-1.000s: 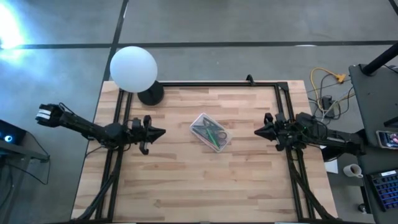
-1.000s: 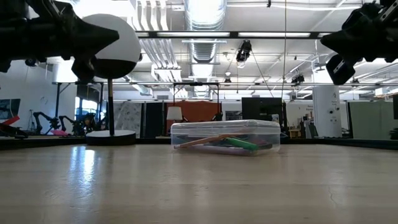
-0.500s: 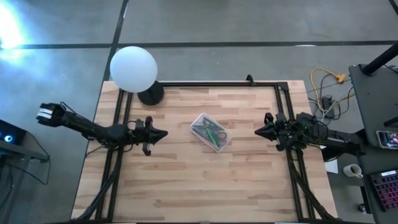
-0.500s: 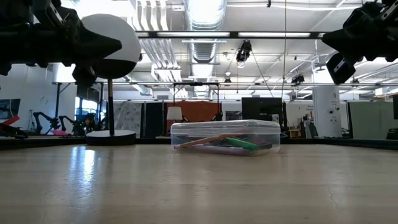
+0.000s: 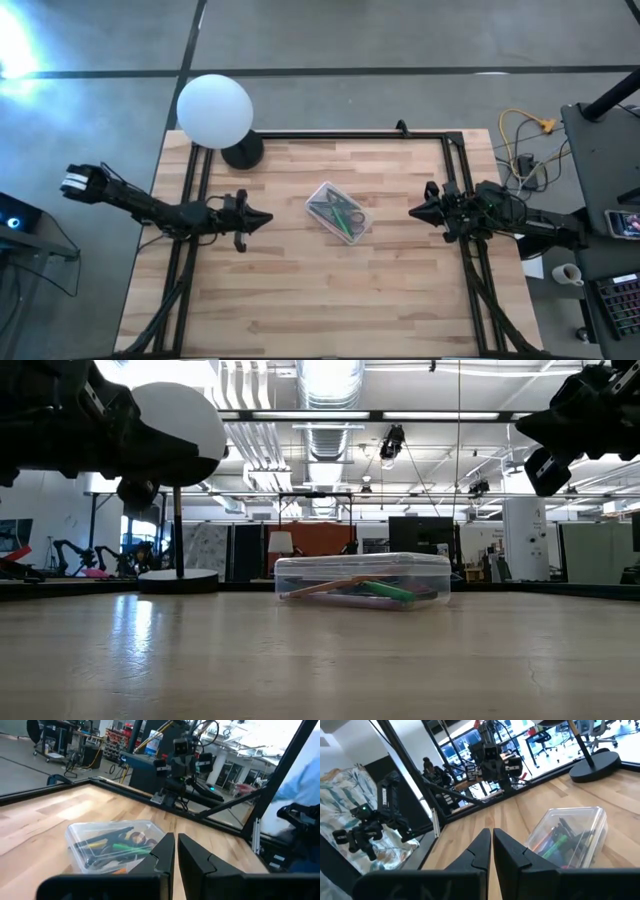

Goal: Pick & place school supplies into a supply box
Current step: Return to Home Position

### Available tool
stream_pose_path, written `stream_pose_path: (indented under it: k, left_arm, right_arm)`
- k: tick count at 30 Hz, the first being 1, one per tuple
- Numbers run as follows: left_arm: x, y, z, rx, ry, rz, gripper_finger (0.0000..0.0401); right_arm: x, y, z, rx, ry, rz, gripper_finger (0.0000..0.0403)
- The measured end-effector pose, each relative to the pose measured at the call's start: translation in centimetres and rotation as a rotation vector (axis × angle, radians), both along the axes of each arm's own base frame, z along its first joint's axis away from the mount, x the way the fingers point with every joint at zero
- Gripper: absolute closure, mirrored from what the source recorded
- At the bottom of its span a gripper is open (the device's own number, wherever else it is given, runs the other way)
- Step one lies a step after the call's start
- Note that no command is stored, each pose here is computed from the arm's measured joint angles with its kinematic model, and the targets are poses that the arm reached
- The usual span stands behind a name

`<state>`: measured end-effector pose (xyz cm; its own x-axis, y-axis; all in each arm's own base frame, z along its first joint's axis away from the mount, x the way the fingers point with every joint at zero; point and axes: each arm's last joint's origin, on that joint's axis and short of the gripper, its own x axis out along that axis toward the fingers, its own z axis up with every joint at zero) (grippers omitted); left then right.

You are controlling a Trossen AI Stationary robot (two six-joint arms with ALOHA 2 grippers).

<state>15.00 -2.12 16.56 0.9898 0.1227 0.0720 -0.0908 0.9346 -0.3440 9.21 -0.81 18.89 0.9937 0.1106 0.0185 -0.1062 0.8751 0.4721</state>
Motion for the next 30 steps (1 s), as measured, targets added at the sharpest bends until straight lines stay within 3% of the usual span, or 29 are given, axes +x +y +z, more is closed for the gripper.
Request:
stream_pose_path:
  k: [30]
  left_arm:
    - [0.42,-0.08,-1.00,0.015,0.073,0.001,0.0395]
  right_arm:
    - [0.00,0.00,0.00,0.000,0.000,0.000,0.0390]
